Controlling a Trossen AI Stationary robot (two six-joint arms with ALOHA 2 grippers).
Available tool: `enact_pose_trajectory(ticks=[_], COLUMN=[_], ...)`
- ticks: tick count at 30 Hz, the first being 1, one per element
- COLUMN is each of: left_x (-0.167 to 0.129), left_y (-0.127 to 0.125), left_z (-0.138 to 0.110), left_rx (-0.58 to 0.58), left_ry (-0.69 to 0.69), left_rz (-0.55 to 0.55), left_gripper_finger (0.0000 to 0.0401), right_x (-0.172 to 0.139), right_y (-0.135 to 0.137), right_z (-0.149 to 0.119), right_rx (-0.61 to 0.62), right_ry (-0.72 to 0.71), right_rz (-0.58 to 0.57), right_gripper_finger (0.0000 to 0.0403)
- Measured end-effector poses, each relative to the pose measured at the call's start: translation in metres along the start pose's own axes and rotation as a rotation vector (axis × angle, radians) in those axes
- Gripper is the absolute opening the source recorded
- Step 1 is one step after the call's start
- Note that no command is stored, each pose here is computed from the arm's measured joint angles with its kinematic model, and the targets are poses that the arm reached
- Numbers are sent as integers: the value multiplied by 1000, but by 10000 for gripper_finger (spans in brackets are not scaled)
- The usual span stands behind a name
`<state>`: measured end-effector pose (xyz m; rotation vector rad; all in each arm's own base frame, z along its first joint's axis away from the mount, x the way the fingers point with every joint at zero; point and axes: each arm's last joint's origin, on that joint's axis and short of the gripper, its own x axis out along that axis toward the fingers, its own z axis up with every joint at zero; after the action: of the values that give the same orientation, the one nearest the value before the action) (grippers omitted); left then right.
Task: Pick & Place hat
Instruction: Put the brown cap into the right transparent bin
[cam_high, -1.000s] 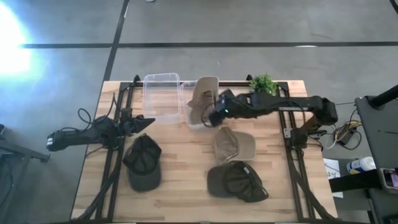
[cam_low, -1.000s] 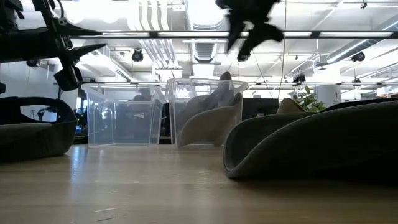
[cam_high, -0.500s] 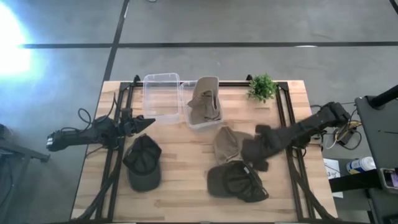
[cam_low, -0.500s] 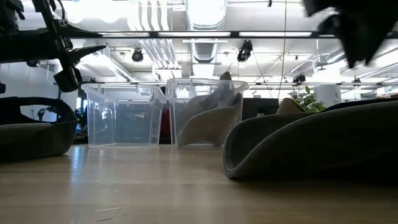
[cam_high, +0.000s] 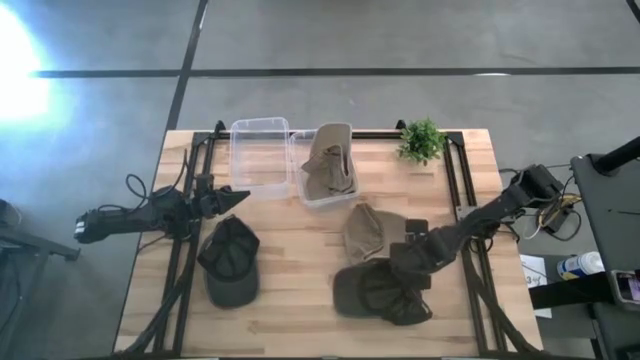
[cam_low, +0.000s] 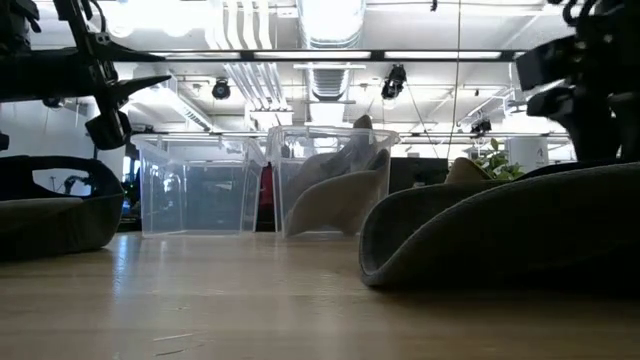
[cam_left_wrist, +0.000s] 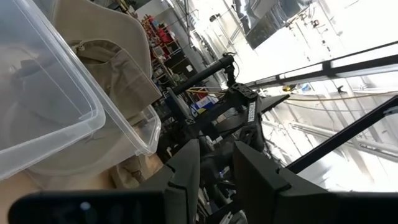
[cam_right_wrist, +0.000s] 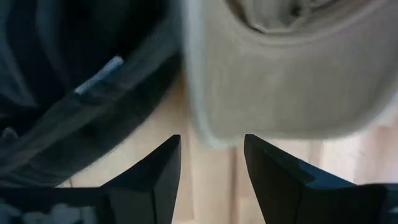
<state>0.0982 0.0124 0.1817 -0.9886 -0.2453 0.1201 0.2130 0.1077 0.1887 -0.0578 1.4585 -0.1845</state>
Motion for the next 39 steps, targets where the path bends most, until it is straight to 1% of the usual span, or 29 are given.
enact_pose_trajectory(ticks=[2,6,10,15,20,23,26,29,32,36,39], left_x=[0,0,0,0,0,0,0,0,0,0,1], left_y=[0,0,1,1,2,2,2,2,3,5,7], left_z=[0,0,1,1,1,1,1,0,0,-1,-2], left_rx=[-5,-6,-6,-7,-5,-6,-16,-29,-31,-26,-25], left_ry=[-4,-13,-37,-49,-42,-40,-40,-39,-35,-25,-33], left_rz=[3,9,24,32,42,46,46,46,54,76,98], left_gripper_finger=[92,92,92,92,92,92,92,92,92,92,92], right_x=[5,14,24,43,59,64,62,54,42,16,-16], right_y=[1,3,3,-1,-6,-8,-8,-8,-9,-14,-18], right_z=[0,1,4,5,13,21,27,32,37,47,54], right_rx=[-9,-72,-89,-74,-60,-53,-44,-26,44,187,234], right_ry=[-20,-67,-111,-86,-80,-78,-100,-131,-151,-157,-216], right_rz=[17,44,66,49,-10,-11,-17,-12,-5,81,153], right_gripper_finger=[171,171,171,171,170,156,121,70,23,15,14])
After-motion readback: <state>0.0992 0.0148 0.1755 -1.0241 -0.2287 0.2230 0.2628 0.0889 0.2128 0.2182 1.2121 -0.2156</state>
